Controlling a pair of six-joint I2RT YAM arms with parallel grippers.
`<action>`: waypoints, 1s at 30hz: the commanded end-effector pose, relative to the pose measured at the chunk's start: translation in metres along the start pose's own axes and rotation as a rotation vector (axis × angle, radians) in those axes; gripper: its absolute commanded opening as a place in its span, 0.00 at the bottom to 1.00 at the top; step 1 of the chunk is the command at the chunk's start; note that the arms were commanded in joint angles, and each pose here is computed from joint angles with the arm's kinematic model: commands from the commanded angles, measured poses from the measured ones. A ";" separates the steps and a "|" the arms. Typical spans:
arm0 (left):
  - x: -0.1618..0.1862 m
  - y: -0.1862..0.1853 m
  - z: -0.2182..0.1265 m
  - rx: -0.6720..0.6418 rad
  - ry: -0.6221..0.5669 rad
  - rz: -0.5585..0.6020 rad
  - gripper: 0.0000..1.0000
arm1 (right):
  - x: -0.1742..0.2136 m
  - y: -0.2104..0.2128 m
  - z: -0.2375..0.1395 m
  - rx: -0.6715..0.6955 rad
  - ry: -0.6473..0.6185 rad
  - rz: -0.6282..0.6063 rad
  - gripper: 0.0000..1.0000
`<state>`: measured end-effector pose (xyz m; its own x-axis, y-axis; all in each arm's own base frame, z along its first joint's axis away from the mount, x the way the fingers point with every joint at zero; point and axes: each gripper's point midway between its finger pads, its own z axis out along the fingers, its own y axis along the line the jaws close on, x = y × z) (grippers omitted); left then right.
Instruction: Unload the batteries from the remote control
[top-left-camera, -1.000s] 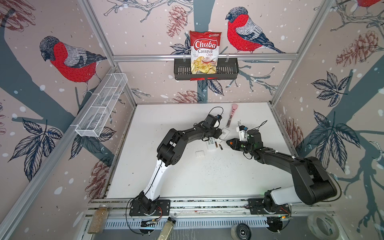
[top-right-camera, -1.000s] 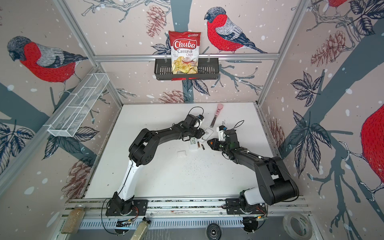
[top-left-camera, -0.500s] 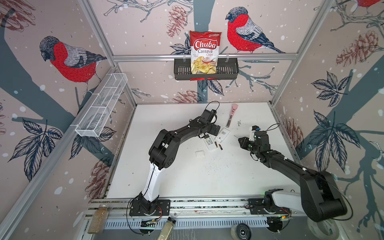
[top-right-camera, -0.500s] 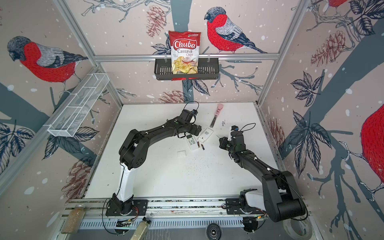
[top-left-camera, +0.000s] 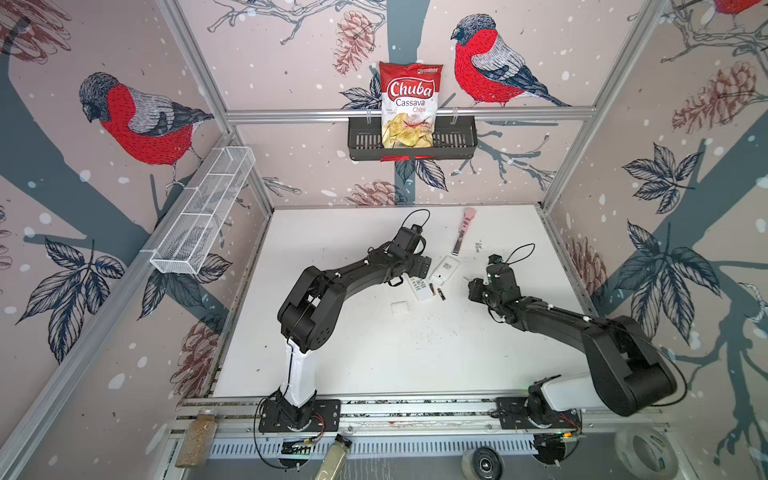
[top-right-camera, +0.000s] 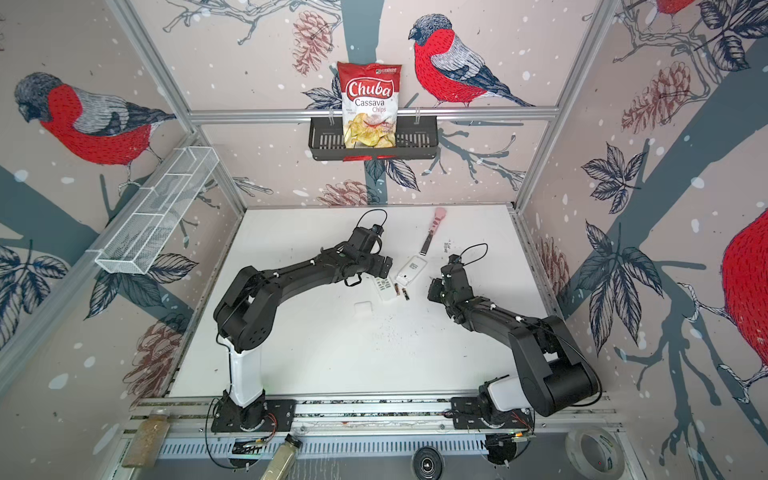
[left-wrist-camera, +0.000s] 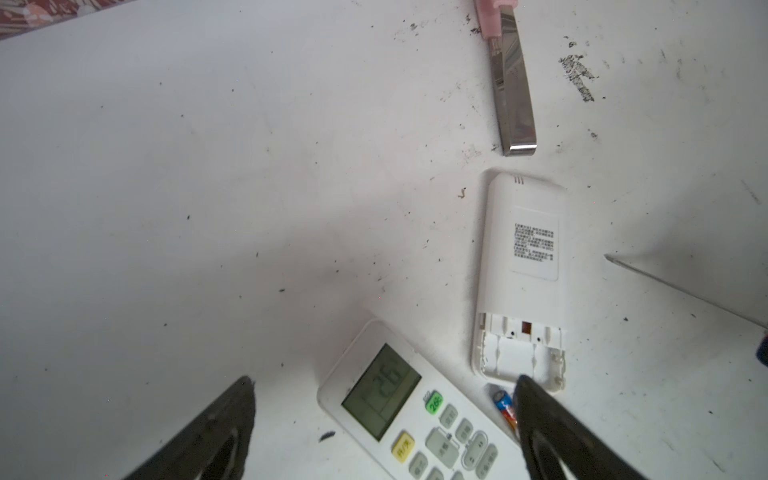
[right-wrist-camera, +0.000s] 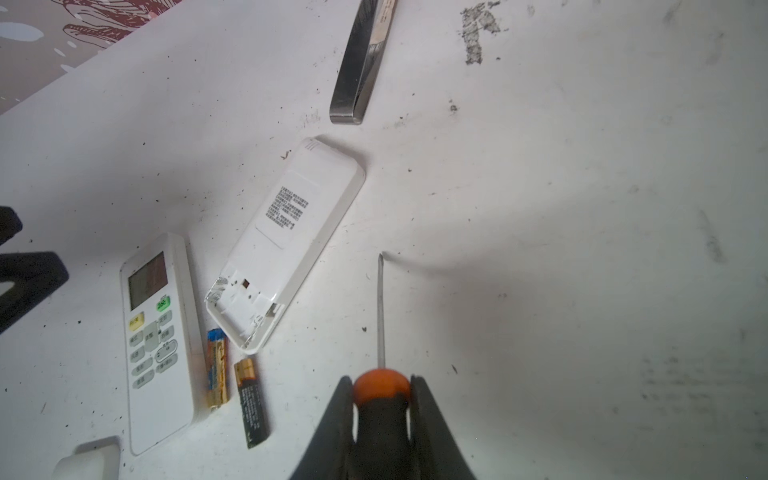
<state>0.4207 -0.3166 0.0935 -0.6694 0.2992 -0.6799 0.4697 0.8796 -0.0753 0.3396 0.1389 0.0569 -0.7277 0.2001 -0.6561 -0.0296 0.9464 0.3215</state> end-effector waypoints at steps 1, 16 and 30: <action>-0.003 0.002 -0.007 -0.015 -0.036 -0.017 0.96 | 0.008 -0.008 0.005 0.050 0.029 -0.030 0.30; 0.036 0.004 -0.012 -0.037 0.043 -0.052 0.91 | 0.009 0.003 0.013 0.025 0.049 -0.041 0.51; 0.053 0.018 0.012 -0.196 0.224 -0.259 0.87 | -0.009 0.015 -0.019 -0.050 -0.051 -0.004 0.63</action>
<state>0.4061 -0.3012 0.0536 -0.8308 0.1687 -0.5304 0.2517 0.9638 -0.0876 0.3330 0.1444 0.0719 -0.7097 0.1825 -0.6805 -0.0629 0.9456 0.3192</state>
